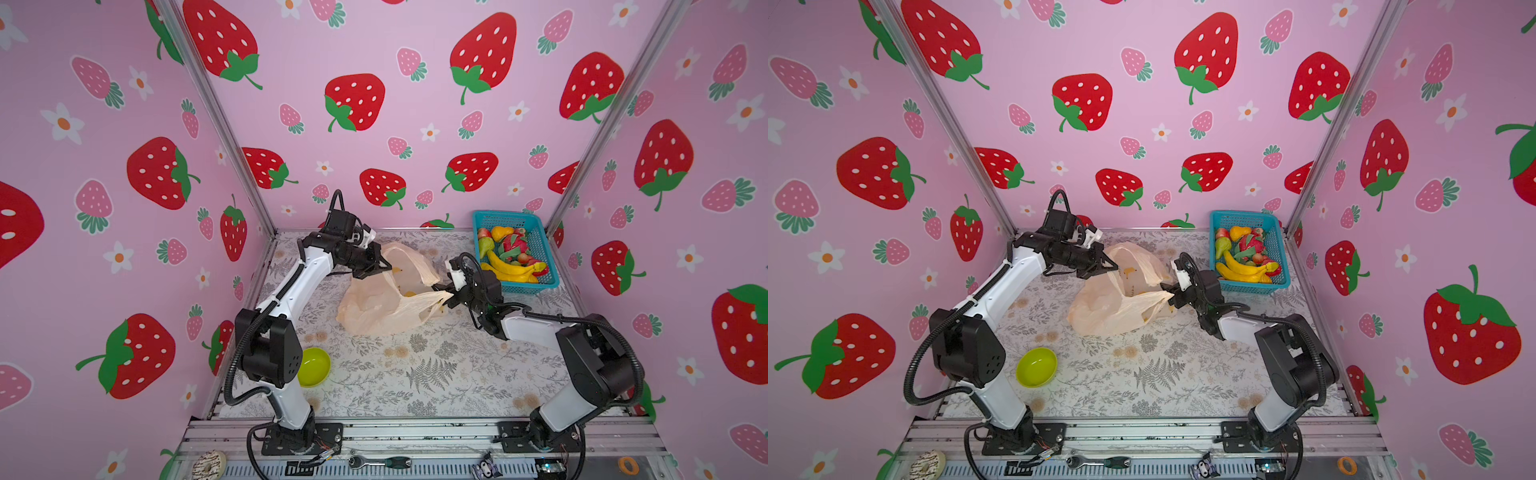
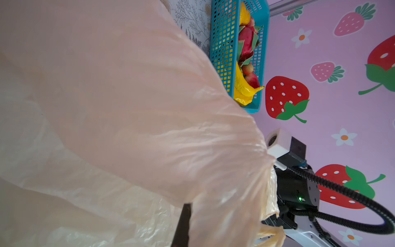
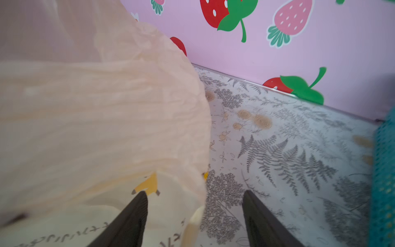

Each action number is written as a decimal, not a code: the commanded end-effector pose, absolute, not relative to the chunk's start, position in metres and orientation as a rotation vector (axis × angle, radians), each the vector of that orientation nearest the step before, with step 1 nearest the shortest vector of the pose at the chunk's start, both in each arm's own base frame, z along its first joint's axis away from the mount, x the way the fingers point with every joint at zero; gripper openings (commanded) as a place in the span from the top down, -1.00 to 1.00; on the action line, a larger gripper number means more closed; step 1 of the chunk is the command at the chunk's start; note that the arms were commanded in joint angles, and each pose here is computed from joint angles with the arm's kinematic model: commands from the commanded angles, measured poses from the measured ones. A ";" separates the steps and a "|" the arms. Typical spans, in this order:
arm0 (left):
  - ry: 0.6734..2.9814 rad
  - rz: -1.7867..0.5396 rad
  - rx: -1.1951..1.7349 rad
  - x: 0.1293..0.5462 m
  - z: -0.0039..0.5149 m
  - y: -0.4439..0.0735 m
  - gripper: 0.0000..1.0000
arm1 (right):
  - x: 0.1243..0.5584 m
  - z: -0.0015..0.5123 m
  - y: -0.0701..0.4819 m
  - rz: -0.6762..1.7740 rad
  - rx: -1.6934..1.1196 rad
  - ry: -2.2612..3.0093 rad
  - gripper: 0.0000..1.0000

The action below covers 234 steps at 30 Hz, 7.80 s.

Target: Place the fake fruits into the plastic bag and tie a complex knot

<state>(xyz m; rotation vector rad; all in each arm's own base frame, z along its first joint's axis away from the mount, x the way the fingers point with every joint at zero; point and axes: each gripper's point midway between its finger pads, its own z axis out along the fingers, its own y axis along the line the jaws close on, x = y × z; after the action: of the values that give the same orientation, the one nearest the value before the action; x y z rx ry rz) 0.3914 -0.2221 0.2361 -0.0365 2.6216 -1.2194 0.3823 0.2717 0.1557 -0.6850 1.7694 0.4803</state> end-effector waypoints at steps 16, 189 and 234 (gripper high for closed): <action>2.685 -1.095 0.136 0.375 0.217 -0.219 1.00 | 0.374 0.289 0.306 0.787 -0.636 1.402 0.32; 2.498 -1.316 -0.066 0.383 0.226 -0.238 1.00 | 0.409 0.308 0.189 0.015 -0.228 1.894 1.00; 2.406 -1.632 -0.339 0.370 0.228 -0.304 1.00 | 0.373 0.243 0.228 0.695 0.147 1.742 1.00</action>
<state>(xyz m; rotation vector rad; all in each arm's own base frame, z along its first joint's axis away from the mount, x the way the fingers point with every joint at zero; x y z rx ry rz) 0.3630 -0.2975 0.2113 -0.3056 2.4815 -1.5745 0.3753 0.2257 0.2091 0.0505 1.8595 0.5539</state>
